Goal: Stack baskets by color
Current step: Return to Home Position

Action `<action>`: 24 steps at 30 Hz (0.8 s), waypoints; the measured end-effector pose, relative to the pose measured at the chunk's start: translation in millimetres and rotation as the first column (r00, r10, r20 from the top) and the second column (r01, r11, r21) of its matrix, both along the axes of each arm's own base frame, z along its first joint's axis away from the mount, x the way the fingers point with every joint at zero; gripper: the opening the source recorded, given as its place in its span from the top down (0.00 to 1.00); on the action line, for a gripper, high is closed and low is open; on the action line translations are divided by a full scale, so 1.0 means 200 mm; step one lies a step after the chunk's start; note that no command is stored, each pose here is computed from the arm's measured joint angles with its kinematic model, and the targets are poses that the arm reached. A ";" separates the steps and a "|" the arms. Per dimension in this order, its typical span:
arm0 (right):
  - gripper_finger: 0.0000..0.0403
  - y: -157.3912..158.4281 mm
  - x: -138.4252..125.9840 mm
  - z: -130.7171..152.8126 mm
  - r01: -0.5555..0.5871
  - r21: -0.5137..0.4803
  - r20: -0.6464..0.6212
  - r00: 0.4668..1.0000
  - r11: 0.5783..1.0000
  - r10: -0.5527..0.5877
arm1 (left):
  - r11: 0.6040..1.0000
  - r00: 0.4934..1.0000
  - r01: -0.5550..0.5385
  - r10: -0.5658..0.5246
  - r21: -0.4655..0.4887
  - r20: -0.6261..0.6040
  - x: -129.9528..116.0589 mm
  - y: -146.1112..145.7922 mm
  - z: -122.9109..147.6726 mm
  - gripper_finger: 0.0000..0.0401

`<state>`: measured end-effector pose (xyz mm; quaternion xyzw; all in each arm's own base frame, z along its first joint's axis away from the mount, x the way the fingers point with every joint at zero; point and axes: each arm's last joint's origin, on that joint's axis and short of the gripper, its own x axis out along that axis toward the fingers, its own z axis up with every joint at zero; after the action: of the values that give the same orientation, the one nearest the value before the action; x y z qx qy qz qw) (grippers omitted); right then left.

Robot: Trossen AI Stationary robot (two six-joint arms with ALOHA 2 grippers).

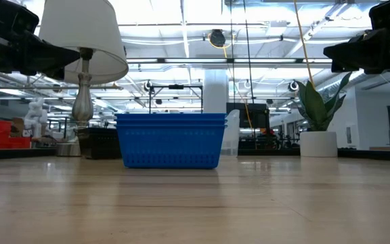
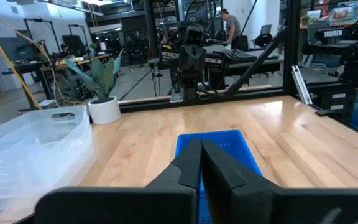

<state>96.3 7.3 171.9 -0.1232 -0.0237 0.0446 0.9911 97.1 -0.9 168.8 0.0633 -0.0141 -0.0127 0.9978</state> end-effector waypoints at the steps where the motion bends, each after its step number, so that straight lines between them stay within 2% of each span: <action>1: 1.00 0.00 0.00 0.00 0.000 0.000 0.000 1.000 1.000 0.000 | 1.000 1.000 0.000 0.000 0.000 0.000 0.00 0.00 0.00 0.96; 7: 1.00 0.00 0.00 0.00 0.000 0.000 0.000 1.000 1.000 0.000 | 1.000 1.000 0.000 0.000 0.000 0.000 0.00 0.00 0.00 0.92; 24: 1.00 0.00 0.00 0.00 -0.001 0.000 0.000 1.000 1.000 0.001 | 1.000 1.000 0.000 0.000 0.000 0.000 0.00 0.00 0.00 0.92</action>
<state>96.3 7.3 171.9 -0.1231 -0.0237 0.0449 0.9911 97.1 -0.9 168.8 0.0633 -0.0143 -0.0125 0.9978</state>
